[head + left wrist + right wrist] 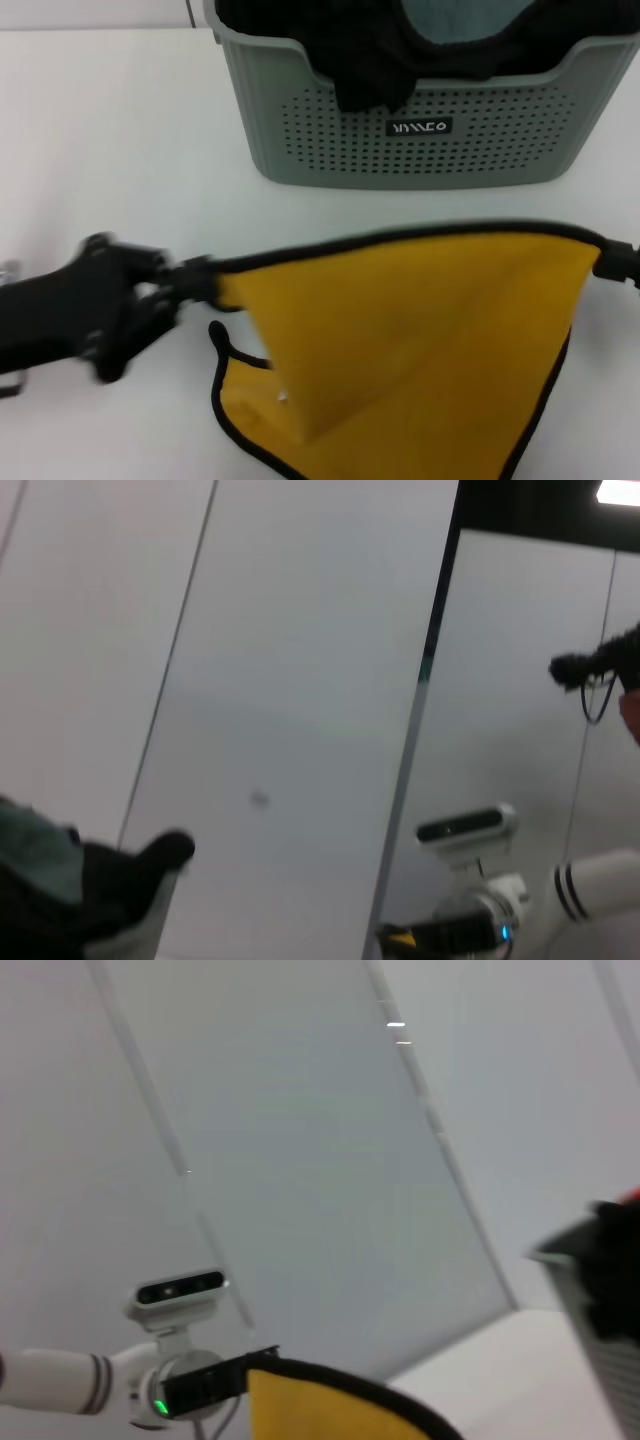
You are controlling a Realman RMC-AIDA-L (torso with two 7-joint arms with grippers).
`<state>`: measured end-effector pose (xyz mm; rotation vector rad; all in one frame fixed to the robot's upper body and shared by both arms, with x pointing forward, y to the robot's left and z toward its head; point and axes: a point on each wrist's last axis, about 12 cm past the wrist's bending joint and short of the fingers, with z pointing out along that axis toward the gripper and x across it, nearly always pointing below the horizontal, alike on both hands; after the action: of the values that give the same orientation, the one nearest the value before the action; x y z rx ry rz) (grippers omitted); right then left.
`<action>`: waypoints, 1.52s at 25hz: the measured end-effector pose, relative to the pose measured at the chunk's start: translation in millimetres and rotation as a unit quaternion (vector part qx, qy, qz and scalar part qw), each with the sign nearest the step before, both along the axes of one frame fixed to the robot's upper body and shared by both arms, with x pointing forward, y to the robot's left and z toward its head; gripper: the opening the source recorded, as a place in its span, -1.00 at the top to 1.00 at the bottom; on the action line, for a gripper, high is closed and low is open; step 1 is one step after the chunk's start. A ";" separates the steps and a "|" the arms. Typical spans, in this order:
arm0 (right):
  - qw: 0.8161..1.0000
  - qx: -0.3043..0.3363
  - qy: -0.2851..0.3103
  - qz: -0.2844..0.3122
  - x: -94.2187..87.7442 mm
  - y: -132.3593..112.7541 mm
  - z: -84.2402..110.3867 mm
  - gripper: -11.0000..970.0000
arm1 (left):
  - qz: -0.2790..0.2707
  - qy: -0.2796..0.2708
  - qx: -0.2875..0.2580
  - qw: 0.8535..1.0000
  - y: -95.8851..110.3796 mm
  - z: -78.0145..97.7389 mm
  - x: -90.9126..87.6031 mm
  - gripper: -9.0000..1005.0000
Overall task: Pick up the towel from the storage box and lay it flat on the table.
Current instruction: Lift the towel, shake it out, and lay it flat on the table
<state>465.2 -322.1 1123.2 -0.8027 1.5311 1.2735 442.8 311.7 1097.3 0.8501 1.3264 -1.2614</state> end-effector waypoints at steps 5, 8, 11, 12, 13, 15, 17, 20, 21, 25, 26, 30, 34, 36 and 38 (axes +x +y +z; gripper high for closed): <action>0.998 -0.024 0.042 -0.042 27.7 1.9 -20.8 0.87 | 0.002 0.010 0.059 0.998 -36.5 -11.1 48.6 0.97; 0.995 -0.056 0.055 -0.067 42.3 7.7 -29.7 0.87 | 0.025 0.009 0.100 0.995 -55.9 -15.9 71.7 0.97; 0.991 -0.082 0.063 -0.086 52.6 10.5 -34.7 0.86 | 0.047 0.005 0.138 0.989 -69.9 -21.0 87.9 0.97; 0.989 -0.090 0.067 -0.094 55.4 10.4 -36.5 0.86 | 0.054 0.000 0.152 0.987 -74.7 -22.3 93.5 0.97; 0.987 -0.097 0.072 -0.103 57.9 9.9 -38.3 0.86 | 0.059 -0.006 0.164 0.985 -77.9 -24.0 96.9 0.97; 0.984 -0.109 0.080 -0.116 61.1 8.6 -41.2 0.86 | 0.076 -0.023 0.195 0.978 -84.4 -27.8 106.1 0.97; 0.981 -0.119 0.088 -0.127 63.6 7.6 -44.0 0.86 | 0.086 -0.035 0.222 0.971 -90.0 -30.6 113.8 0.97; 0.976 -0.126 0.099 -0.145 66.3 4.9 -46.8 0.86 | 0.090 -0.042 0.243 0.965 -94.8 -32.4 119.8 0.97; 0.975 -0.127 0.103 -0.151 66.6 3.0 -47.5 0.86 | 0.097 -0.052 0.266 0.958 -98.6 -34.2 125.8 0.97; 0.969 -0.134 0.116 -0.173 66.4 -4.1 -50.9 0.86 | 0.107 -0.073 0.293 0.947 -105.4 -32.5 136.1 0.97; 0.968 -0.135 0.119 -0.177 66.3 -5.5 -51.6 0.86 | 0.107 -0.077 0.294 0.947 -106.4 -31.5 137.4 0.97; 0.963 -0.141 0.130 -0.191 67.5 -8.9 -54.1 0.85 | 0.097 -0.098 0.300 0.944 -110.7 -28.7 138.9 0.97; 0.958 -0.148 0.140 -0.204 69.2 -12.3 -55.6 0.85 | 0.072 -0.126 0.314 0.938 -119.9 -25.3 137.8 0.97; 0.956 -0.152 0.140 -0.208 70.4 -13.4 -55.7 0.85 | 0.063 -0.138 0.315 0.937 -124.0 -23.5 135.7 0.97; 0.955 -0.157 0.138 -0.210 72.2 -12.8 -55.8 0.85 | 0.056 -0.151 0.311 0.937 -128.0 -21.8 132.8 0.97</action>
<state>537.4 -334.8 1067.4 -0.4610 2.0373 0.8611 575.6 183.7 1075.6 1.3256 1.5097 -0.5771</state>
